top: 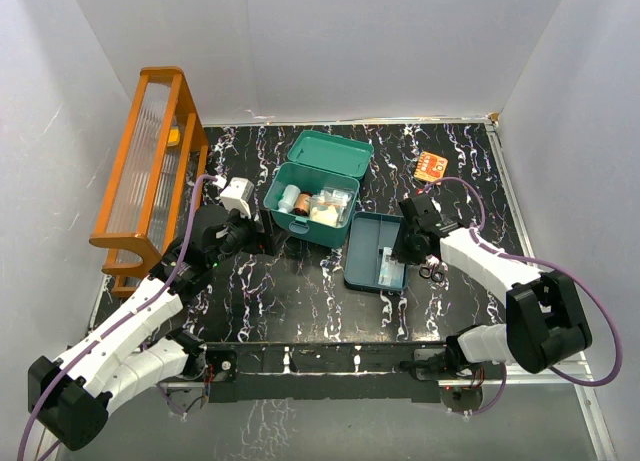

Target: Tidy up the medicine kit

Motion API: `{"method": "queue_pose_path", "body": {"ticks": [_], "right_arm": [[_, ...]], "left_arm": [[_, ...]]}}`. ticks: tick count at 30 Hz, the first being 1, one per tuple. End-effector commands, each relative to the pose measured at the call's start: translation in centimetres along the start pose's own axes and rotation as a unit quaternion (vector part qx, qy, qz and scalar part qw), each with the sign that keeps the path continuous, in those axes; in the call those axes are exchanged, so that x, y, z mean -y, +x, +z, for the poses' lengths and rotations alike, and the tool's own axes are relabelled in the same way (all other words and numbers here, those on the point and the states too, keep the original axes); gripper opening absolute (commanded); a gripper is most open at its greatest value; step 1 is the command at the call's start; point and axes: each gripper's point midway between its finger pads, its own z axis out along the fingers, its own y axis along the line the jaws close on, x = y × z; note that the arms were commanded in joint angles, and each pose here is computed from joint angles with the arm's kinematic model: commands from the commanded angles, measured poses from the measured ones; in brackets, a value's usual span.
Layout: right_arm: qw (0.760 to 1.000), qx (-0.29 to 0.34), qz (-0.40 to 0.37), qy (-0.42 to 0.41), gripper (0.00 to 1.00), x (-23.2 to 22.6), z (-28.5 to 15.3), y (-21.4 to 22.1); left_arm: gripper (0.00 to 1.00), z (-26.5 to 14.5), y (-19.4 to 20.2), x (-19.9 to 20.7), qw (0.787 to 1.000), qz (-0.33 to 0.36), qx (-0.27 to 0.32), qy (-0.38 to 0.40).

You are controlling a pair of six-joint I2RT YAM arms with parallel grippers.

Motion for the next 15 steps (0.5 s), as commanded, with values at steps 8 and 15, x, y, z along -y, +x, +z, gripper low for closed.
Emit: {"method": "queue_pose_path", "body": {"ticks": [8,15], "right_arm": [[0.998,0.042,-0.034,0.012,0.20,-0.5,2.1,-2.6],[0.999,0.014,-0.046,0.002,0.21,-0.3,3.0,-1.0]], "left_arm": [[0.77,0.1,0.0,0.1,1.000,0.001,0.005,0.002],[0.77,0.1,0.0,0.0,1.000,0.001,0.005,0.002]]}}
